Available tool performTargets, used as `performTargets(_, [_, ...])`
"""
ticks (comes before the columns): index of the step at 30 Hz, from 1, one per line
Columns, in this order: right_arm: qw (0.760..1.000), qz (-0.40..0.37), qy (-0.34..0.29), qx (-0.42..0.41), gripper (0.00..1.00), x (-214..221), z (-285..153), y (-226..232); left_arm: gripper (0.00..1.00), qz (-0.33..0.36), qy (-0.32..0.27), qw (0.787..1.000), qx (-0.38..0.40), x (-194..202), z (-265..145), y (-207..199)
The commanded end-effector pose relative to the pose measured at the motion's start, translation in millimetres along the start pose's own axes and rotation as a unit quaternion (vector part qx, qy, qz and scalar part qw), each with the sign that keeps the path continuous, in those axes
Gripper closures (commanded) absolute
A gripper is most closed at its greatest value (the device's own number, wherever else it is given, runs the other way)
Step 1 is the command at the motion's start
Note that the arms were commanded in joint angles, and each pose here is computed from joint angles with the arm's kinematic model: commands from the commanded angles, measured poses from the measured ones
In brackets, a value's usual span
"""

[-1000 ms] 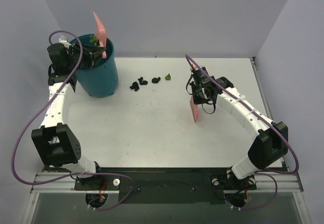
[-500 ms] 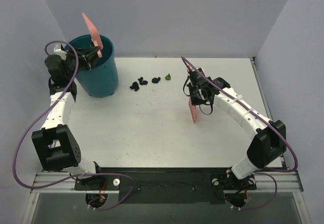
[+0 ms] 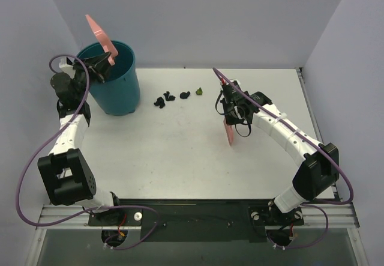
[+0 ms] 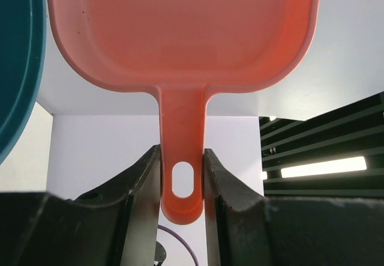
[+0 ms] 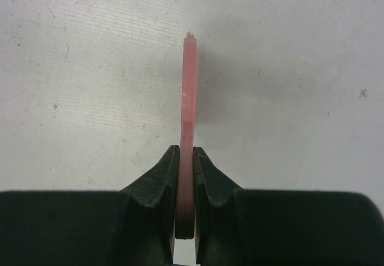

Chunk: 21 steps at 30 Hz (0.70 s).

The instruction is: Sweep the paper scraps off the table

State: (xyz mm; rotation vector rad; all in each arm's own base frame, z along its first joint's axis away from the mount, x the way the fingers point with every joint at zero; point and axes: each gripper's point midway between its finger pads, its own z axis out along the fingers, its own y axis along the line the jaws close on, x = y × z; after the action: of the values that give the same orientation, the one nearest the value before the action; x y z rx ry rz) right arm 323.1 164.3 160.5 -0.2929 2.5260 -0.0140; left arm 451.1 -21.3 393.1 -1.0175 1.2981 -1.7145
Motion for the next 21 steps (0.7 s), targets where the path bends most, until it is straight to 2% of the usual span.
performTargets(1, [1.000, -0.005, -0.010, 0.018, 1.00, -10.0, -8.9, -3.8, 1.00, 0.015, 0.006, 0.997, 0.077, 13.8, -12.5, -47.5])
performTargets(14, [1.000, -0.010, -0.012, 0.023, 1.00, -10.7, -8.6, -1.2, 1.00, -0.024, 0.005, 0.994, 0.110, 14.1, -23.0, -49.2])
performTargets(17, [1.000, -0.009, -0.014, 0.023, 1.00, -12.0, -9.7, -0.7, 1.00, -0.013, 0.006, 0.994, 0.106, 14.7, -23.5, -49.7])
performTargets(21, [1.000, -0.008, -0.015, 0.025, 1.00, -12.0, -10.4, -1.3, 1.00, 0.034, 0.012, 0.998, 0.051, 19.5, -18.1, -39.1])
